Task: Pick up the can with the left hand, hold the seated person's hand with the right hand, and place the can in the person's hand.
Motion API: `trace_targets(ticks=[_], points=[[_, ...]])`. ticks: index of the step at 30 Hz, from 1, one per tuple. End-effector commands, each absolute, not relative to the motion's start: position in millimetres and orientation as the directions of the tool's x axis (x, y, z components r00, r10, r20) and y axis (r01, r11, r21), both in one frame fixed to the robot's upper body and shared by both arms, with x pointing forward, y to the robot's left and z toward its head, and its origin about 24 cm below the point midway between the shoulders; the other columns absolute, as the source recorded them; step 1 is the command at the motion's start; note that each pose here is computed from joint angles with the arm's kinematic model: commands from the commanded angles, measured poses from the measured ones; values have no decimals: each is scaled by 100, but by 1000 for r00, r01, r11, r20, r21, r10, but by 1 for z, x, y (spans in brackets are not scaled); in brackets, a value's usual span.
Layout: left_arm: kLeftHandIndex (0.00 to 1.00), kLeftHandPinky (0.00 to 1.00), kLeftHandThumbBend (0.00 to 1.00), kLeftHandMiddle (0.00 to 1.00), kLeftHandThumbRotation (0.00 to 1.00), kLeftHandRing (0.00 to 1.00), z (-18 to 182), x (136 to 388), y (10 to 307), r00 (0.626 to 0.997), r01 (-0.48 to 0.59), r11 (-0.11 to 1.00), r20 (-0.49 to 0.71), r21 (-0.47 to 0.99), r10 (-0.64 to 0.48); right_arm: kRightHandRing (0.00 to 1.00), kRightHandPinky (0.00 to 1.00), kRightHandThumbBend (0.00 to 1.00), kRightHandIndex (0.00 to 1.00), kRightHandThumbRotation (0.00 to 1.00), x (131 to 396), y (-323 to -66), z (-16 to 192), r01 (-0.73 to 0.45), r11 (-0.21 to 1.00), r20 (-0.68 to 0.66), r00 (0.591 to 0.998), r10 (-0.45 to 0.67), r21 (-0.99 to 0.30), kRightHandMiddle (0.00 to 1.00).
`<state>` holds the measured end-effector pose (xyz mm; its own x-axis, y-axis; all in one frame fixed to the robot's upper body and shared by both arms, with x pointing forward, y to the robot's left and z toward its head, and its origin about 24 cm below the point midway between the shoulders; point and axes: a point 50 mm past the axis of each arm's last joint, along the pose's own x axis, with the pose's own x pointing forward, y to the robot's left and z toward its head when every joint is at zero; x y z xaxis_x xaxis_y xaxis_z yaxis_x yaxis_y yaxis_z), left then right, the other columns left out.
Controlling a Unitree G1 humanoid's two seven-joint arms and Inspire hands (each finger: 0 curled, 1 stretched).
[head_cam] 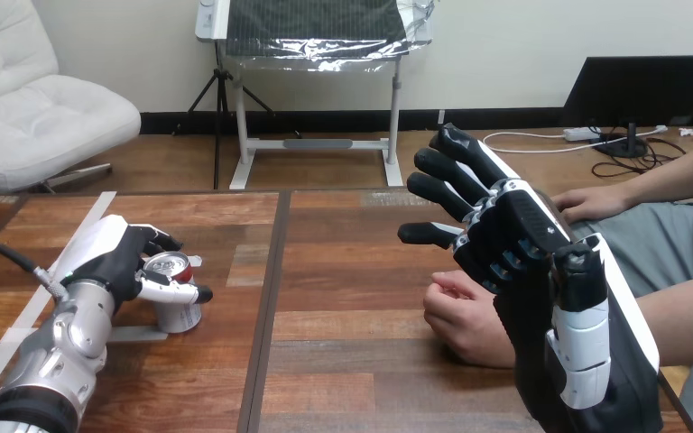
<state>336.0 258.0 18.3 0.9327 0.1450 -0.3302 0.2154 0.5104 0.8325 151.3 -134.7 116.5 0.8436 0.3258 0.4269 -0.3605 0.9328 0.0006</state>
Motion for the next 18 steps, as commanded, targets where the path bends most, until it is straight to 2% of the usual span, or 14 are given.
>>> trace_targets(ticks=[1,18], points=[[74,70,85,79,29,77,57,359,254,968,140,474,-220,869,117,88,74,74,91,100,154,-134,132,-353,936,505,806,308,-8,90],[74,68,85,79,31,77,58,358,255,968,145,456,-221,878,117,88,74,74,90,100,154,-134,132,-355,935,506,806,308,-2,89]])
